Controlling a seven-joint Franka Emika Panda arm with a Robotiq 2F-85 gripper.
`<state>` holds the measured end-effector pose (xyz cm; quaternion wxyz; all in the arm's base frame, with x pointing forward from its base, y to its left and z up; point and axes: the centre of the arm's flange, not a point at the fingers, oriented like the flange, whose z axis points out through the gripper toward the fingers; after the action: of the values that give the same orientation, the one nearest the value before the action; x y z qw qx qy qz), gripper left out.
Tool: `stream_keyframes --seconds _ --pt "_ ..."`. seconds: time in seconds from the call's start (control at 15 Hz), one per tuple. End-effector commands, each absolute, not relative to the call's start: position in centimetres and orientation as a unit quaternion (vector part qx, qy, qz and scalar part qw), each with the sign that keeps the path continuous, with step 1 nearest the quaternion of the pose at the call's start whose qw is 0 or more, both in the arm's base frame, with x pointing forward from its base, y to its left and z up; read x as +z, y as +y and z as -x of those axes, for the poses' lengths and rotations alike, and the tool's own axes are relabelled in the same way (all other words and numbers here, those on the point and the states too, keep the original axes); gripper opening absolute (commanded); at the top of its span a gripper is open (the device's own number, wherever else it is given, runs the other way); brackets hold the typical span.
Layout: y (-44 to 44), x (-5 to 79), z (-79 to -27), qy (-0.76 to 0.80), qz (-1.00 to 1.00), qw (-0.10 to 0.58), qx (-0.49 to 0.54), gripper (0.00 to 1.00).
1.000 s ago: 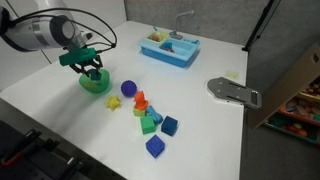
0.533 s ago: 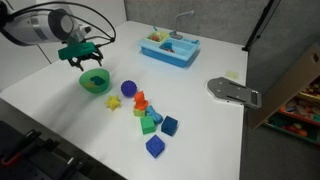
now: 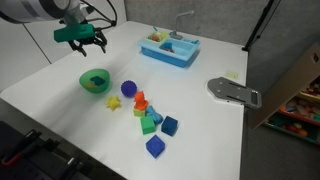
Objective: Put the green toy in the bowl
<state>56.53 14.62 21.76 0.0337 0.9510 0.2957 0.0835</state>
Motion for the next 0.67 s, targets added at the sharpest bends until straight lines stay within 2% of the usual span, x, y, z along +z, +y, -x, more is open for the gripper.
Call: stream_keyframes --seconds 0.0,0.6 --pt "11.7 25.5 -54.9 0.235 -0.969 0.029 0.075 1.00" --pt "4.0 31.2 -49.2 0.089 -0.995 -0.011 0.032 1.00"
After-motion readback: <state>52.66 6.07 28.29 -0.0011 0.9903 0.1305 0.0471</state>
